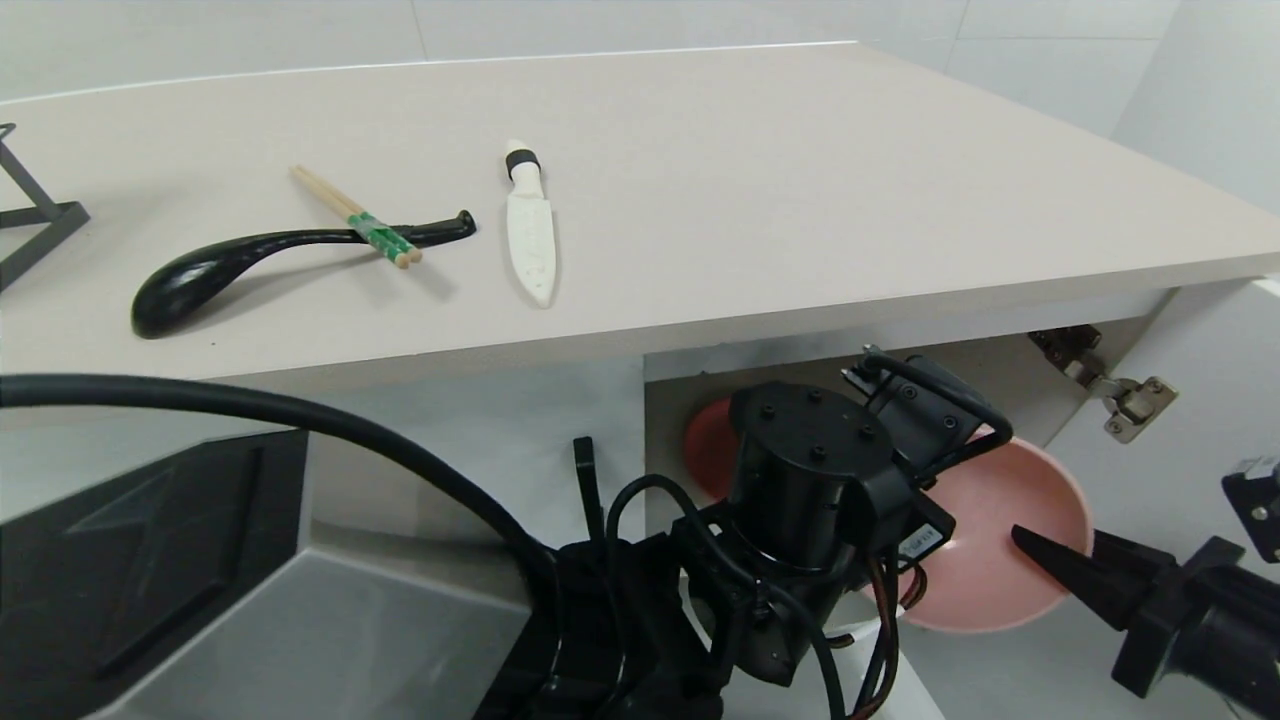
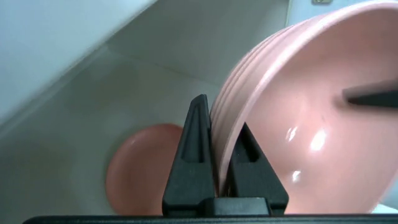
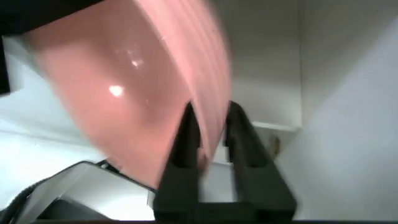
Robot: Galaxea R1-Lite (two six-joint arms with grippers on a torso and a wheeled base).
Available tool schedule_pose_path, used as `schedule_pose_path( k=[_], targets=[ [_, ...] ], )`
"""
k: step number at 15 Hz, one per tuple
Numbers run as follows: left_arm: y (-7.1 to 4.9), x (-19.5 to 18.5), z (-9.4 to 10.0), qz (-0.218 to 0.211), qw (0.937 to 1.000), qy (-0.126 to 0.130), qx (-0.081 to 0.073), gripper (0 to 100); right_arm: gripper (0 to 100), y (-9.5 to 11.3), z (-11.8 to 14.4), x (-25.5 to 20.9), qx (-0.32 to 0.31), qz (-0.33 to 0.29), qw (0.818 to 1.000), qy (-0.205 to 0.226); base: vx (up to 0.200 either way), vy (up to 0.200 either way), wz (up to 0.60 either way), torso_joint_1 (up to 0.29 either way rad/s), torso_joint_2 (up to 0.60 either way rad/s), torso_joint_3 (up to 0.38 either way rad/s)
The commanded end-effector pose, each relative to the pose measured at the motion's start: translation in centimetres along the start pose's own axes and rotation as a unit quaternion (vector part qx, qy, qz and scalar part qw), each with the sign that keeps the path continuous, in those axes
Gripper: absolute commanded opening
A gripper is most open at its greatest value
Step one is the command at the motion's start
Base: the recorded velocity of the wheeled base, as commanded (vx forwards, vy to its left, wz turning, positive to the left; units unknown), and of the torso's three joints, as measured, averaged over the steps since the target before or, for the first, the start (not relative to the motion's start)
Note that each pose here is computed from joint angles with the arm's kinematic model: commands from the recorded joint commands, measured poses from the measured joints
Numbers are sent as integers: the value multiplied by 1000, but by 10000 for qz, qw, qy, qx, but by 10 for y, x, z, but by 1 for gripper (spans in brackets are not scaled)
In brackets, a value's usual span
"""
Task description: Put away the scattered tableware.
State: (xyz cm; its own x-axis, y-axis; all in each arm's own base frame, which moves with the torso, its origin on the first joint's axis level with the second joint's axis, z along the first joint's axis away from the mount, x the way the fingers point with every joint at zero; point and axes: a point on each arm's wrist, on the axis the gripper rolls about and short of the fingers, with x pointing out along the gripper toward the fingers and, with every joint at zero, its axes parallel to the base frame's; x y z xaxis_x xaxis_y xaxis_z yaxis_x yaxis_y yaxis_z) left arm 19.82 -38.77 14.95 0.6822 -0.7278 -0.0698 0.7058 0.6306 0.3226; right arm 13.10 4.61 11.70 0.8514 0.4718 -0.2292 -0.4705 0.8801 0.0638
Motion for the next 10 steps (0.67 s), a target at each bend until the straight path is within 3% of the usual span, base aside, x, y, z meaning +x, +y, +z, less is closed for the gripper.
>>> schedule_pose_path(
  k=[1,2,5,7,9,10],
  targets=[
    [-5,-2,2,-162,9999,-57,4,100,0,0,0,0,5,-26,10000,2,0,0,0,0,0,0],
    [-7,-3,3,-514,9984,-216,-6,100,0,-3,-1,1,34,-123,9999,25,0,0,0,0,0,0],
    [-8,-13,5,-1017,9926,-664,30,100,0,-11,-3,2,117,-377,9992,106,0,0,0,0,0,0],
    [-2,-28,11,-1163,9905,-729,39,100,0,-11,-4,2,126,-377,9991,143,0,0,0,0,0,0],
    [11,-52,22,-1590,9826,-958,37,100,0,-11,-8,2,182,-365,9985,360,0,0,0,0,0,0],
    [11,-54,22,-1615,9822,-952,47,100,0,-11,-8,2,184,-365,9985,367,0,0,0,0,0,0]
  ],
)
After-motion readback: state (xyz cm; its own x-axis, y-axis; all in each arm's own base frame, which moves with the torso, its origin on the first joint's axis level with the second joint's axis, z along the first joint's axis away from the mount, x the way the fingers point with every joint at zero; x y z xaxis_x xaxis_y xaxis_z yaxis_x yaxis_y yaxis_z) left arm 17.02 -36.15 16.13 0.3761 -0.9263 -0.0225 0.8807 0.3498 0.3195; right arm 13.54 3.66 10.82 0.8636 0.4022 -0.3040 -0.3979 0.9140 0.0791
